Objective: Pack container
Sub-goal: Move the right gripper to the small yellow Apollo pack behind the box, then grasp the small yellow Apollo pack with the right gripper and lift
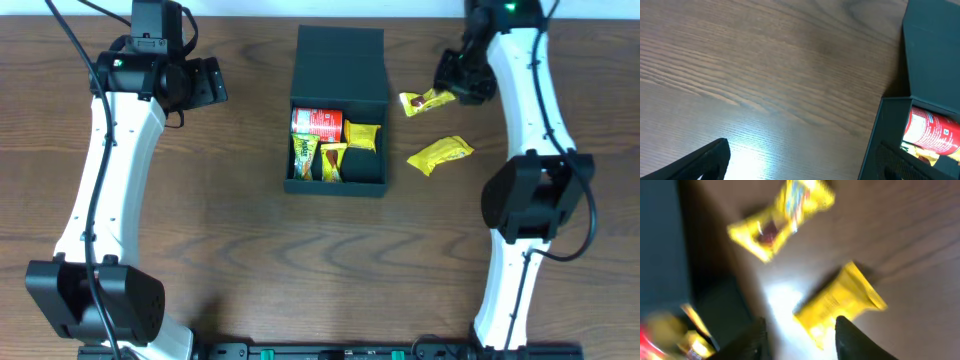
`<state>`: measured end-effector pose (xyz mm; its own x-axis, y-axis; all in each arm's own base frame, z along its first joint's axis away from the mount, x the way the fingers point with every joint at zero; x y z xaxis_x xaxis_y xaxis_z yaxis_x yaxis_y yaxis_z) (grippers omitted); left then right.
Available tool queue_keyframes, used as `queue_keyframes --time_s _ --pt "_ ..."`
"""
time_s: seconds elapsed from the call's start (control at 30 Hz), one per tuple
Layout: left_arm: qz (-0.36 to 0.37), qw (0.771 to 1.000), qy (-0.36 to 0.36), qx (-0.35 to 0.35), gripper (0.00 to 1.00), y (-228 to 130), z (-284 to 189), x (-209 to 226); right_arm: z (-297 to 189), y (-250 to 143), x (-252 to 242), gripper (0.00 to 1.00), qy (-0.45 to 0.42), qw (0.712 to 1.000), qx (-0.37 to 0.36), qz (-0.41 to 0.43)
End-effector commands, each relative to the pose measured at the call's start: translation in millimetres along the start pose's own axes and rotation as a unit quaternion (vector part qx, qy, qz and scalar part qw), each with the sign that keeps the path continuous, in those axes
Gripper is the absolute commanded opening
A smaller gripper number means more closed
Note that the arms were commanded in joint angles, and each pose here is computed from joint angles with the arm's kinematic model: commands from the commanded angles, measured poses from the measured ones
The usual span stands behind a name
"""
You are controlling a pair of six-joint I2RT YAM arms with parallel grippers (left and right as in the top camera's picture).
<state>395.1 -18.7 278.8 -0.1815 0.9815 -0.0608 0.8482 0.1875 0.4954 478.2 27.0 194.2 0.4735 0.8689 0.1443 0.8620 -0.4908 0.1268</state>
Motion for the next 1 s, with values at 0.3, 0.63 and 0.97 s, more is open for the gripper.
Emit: queue_keyframes --time_s 0.3,0.63,0.97 --pt "0.003 1.0 0.011 0.004 0.94 -1 3 3 44 3 34 0.46 0.037 0.948 0.016 0.315" --pt "0.004 1.0 0.012 0.006 0.94 -1 3 4 80 10 24 0.45 0.017 0.928 0.03 0.371" --pt "0.004 1.0 0.012 0.005 0.94 -1 3 3 90 24 6 0.41 0.011 0.93 0.018 0.368"
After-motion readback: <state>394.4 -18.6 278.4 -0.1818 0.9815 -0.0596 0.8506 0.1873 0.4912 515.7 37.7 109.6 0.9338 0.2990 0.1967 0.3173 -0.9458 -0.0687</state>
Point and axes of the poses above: each gripper's point midway between its finger pads, its own z axis out along the fingers, its own x axis along the line the jaws close on, y = z × x, the point moved 7 cm from there along -z, back along the fingers, and after that the axes turned 3 degrees about z, right-handed, at the moved point
